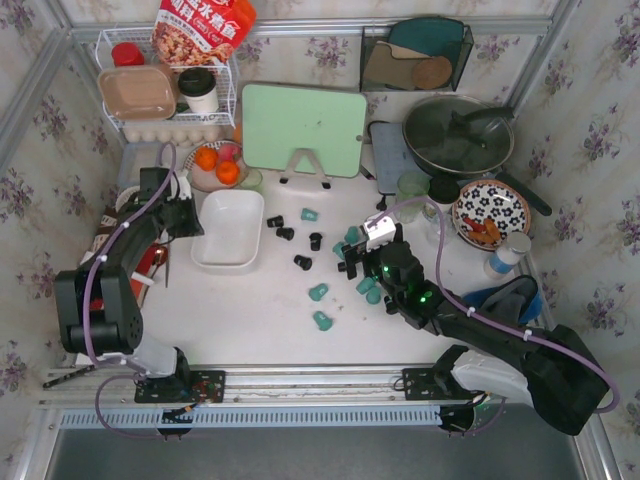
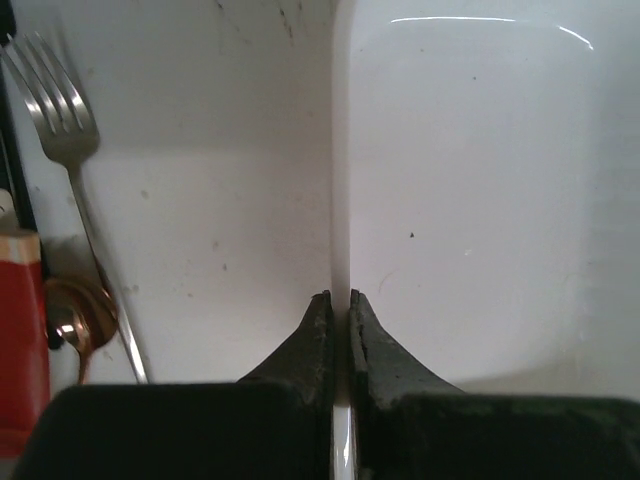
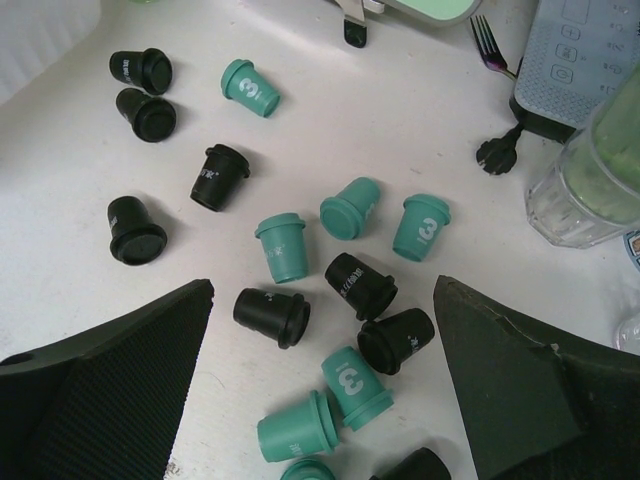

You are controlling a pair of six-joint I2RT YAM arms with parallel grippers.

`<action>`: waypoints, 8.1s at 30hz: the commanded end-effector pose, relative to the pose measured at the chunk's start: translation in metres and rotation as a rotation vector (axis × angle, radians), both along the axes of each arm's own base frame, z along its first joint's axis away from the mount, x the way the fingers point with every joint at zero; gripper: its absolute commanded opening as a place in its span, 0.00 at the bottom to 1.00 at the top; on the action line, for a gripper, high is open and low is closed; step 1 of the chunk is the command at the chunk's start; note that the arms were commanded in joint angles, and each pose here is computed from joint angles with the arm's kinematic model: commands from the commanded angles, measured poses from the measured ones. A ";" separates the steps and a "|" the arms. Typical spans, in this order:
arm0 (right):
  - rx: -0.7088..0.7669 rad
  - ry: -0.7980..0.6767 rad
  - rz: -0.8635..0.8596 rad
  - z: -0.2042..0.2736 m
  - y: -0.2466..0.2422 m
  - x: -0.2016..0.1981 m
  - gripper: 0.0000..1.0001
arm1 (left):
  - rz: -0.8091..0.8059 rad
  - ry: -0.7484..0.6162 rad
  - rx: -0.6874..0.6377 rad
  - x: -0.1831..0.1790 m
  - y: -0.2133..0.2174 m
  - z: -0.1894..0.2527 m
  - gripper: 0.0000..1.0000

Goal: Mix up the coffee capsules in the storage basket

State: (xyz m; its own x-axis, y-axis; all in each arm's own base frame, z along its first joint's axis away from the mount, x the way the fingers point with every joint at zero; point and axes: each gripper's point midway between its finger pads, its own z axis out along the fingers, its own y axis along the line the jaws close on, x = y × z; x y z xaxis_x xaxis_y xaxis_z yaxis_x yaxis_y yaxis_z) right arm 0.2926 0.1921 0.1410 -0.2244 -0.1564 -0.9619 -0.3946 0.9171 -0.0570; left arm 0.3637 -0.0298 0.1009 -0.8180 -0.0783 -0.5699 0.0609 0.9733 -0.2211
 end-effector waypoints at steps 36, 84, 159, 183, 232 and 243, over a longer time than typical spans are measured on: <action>0.034 -0.001 -0.004 0.001 0.007 0.005 1.00 | 0.092 -0.124 0.130 0.024 0.019 0.015 0.62; 0.042 0.402 0.268 -0.115 0.109 -0.046 0.66 | -0.362 -0.451 0.058 -0.076 -0.135 0.171 0.66; 0.077 -0.968 0.524 0.109 0.089 -0.100 0.45 | -0.811 -0.106 -0.416 -0.140 -0.269 0.124 0.44; 0.168 -1.035 0.512 0.146 0.102 -0.105 0.44 | -0.850 -0.125 -0.373 -0.148 -0.279 0.116 0.40; -0.049 0.483 0.349 -0.085 0.076 -0.135 0.61 | 0.026 0.147 0.129 -0.003 -0.055 0.011 0.52; -0.145 0.514 0.335 -0.087 0.084 -0.134 0.69 | -0.038 -0.011 -0.006 -0.009 -0.077 0.066 0.52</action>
